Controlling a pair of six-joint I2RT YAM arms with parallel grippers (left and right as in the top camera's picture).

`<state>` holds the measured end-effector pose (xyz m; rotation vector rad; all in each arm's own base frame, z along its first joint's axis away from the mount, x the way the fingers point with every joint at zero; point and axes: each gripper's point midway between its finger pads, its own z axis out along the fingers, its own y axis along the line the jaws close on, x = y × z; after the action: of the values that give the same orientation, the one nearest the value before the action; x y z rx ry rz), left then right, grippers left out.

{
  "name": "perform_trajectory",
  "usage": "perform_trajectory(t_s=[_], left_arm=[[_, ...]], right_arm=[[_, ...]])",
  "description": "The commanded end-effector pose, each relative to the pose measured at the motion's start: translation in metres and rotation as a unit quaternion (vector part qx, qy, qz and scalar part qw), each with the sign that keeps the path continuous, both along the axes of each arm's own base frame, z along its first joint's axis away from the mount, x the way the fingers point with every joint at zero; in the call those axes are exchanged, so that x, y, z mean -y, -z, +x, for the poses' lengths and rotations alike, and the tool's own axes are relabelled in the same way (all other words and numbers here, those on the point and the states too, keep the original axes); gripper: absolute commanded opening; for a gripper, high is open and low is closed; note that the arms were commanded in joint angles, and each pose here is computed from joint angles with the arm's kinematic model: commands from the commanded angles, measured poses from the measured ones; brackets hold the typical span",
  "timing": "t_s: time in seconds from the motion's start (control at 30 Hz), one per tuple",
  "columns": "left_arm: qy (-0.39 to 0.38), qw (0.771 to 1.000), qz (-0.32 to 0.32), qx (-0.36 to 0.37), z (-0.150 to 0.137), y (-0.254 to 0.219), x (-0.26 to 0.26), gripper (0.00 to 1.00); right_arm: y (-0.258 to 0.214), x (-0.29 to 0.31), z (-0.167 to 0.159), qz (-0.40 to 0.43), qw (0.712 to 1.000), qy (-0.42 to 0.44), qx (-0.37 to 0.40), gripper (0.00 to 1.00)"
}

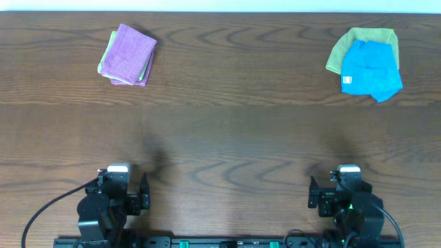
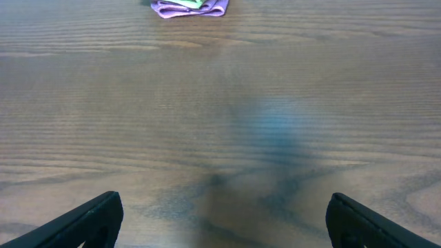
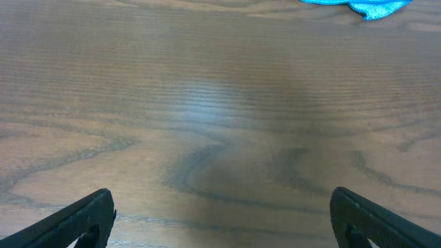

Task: Fold the cloth

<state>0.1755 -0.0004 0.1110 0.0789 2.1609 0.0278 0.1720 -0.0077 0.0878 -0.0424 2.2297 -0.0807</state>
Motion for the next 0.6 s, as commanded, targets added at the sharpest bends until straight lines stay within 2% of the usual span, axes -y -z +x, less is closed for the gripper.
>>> perform_trajectory(t_s=[0.0, 0.3, 0.57], left_arm=[[0.003, 1.0, 0.008, 0.001, 0.0, 0.001, -0.001, 0.95], [0.003, 1.0, 0.008, 0.001, 0.0, 0.001, -0.001, 0.95], [0.003, 1.0, 0.008, 0.001, 0.0, 0.001, -0.001, 0.95]], right_arm=[[0.003, 0.002, -0.001, -0.005, 1.0, 0.001, -0.003, 0.99], [-0.034, -0.002, 0.021, 0.02, 0.998, 0.006, 0.061, 0.99], [-0.081, 0.018, 0.042, 0.064, 0.992, 0.105, 0.024, 0.99]])
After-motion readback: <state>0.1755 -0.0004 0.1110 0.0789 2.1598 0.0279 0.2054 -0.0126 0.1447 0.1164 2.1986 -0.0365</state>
